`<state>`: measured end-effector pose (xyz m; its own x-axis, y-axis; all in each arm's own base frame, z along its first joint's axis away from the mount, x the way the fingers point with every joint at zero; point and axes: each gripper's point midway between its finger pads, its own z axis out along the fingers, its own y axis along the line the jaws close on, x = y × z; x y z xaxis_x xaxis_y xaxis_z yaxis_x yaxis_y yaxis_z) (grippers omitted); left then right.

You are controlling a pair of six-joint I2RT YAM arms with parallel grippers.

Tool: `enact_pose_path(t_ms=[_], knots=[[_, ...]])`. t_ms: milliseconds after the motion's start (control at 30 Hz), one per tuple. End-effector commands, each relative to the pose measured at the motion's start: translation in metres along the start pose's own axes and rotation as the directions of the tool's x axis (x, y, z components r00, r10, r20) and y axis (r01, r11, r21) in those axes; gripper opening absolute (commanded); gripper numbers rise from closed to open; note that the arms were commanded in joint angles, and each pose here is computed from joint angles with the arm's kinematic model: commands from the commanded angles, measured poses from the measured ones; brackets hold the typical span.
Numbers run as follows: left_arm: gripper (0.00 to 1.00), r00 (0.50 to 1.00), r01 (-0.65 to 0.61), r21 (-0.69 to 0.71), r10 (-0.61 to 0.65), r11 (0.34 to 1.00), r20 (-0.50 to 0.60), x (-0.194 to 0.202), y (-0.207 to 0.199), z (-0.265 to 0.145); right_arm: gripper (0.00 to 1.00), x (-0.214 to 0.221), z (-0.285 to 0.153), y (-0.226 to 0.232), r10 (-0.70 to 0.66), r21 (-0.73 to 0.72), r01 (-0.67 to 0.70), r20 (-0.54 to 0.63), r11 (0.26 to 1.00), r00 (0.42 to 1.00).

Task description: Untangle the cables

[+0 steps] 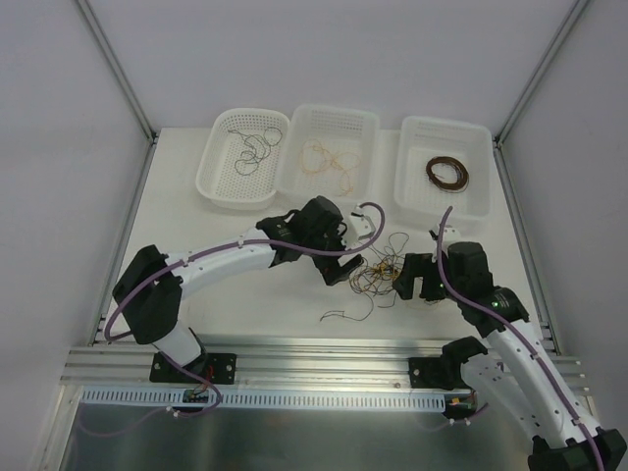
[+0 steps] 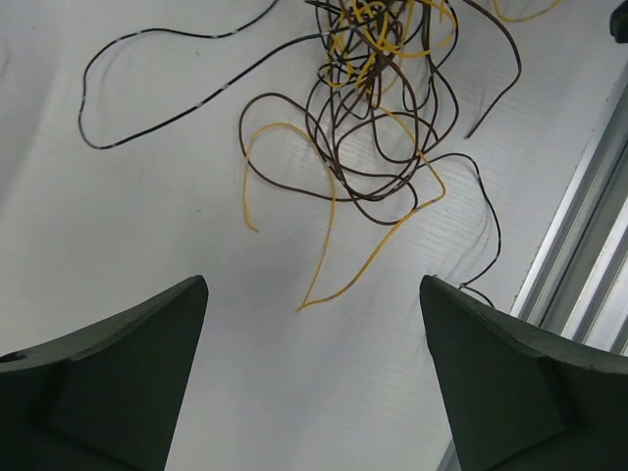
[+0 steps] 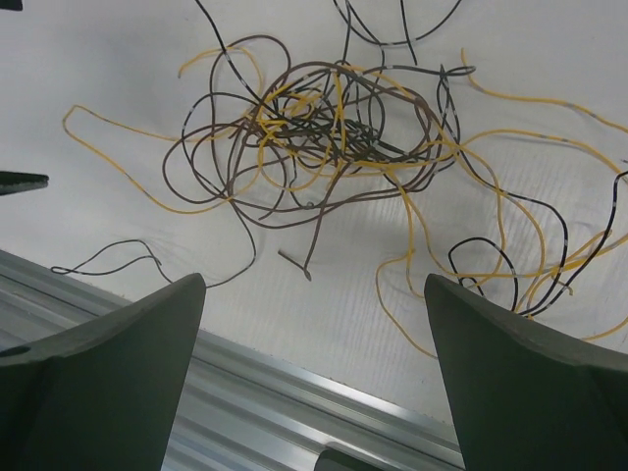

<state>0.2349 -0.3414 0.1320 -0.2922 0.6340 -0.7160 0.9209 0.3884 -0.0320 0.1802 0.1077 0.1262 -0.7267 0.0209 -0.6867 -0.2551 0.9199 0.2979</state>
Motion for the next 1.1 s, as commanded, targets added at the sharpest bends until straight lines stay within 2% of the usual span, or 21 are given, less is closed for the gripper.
enact_pose_path(t_ms=[0, 67, 167, 200, 300, 333, 433, 467, 500, 700, 833, 933, 1033, 1067], knots=[[0.89, 0.991, -0.131, 0.000, 0.131, 0.991, -0.014, -0.001, -0.006, 0.015, 1.00, -0.007, 0.006, -0.002, 0.040, 0.019, -0.041, 0.046, 0.999, 0.998], [0.86, 0.989, -0.141, 0.010, 0.141, 0.990, -0.033, 0.002, -0.008, 0.025, 1.00, -0.003, 0.009, -0.007, 0.051, 0.043, -0.053, 0.039, 0.998, 0.998], [0.75, 0.988, -0.139, 0.031, 0.141, 0.990, -0.058, 0.009, -0.013, 0.035, 0.99, -0.001, 0.012, -0.013, 0.068, 0.073, -0.071, 0.040, 0.995, 0.997], [0.67, 0.988, -0.138, 0.037, 0.140, 0.990, -0.062, 0.010, -0.015, 0.037, 1.00, -0.003, 0.013, -0.013, 0.072, 0.076, -0.076, 0.049, 0.994, 0.996], [0.54, 0.989, -0.115, 0.047, 0.118, 0.992, -0.083, 0.020, -0.018, 0.040, 1.00, -0.004, 0.018, -0.017, 0.096, 0.093, -0.102, 0.067, 0.991, 0.993], [0.40, 0.990, -0.103, 0.047, 0.107, 0.994, -0.090, 0.023, -0.019, 0.039, 1.00, -0.005, 0.020, -0.017, 0.099, 0.093, -0.105, 0.071, 0.990, 0.993], [0.16, 0.993, -0.078, 0.047, 0.082, 0.996, -0.084, 0.027, -0.023, 0.032, 0.99, -0.006, 0.029, -0.018, 0.125, 0.098, -0.132, 0.076, 0.986, 0.989], [0.05, 0.995, -0.077, 0.044, 0.080, 0.996, -0.066, 0.022, -0.024, 0.025, 1.00, -0.005, 0.033, -0.018, 0.133, 0.097, -0.139, 0.070, 0.985, 0.989], [0.00, 0.995, -0.072, 0.043, 0.075, 0.996, -0.060, 0.022, -0.025, 0.022, 1.00, -0.010, 0.036, -0.016, 0.145, 0.087, -0.152, 0.082, 0.985, 0.986], [0.00, 0.999, -0.045, 0.033, 0.044, 0.998, 0.025, 0.011, -0.034, -0.013, 1.00, -0.020, 0.060, -0.016, 0.179, 0.108, -0.190, 0.104, 0.976, 0.978], [0.00, 0.995, -0.024, 0.008, 0.023, 1.000, 0.092, 0.003, -0.036, -0.040, 0.96, -0.019, 0.082, -0.017, 0.186, 0.133, -0.196, 0.081, 0.971, 0.979], [0.00, 0.989, -0.001, -0.033, 0.006, 0.999, 0.150, -0.005, -0.034, -0.063, 0.91, -0.011, 0.099, -0.024, 0.205, 0.174, -0.211, 0.050, 0.962, 0.977], [0.00, 0.970, 0.037, -0.070, -0.019, 0.997, 0.241, -0.015, -0.032, -0.096, 0.78, -0.008, 0.109, -0.028, 0.216, 0.198, -0.219, 0.040, 0.955, 0.976], [0.00, 0.965, 0.050, -0.076, -0.029, 0.996, 0.261, -0.016, -0.032, -0.103, 0.70, -0.009, 0.112, -0.028, 0.214, 0.194, -0.219, 0.045, 0.956, 0.976]])
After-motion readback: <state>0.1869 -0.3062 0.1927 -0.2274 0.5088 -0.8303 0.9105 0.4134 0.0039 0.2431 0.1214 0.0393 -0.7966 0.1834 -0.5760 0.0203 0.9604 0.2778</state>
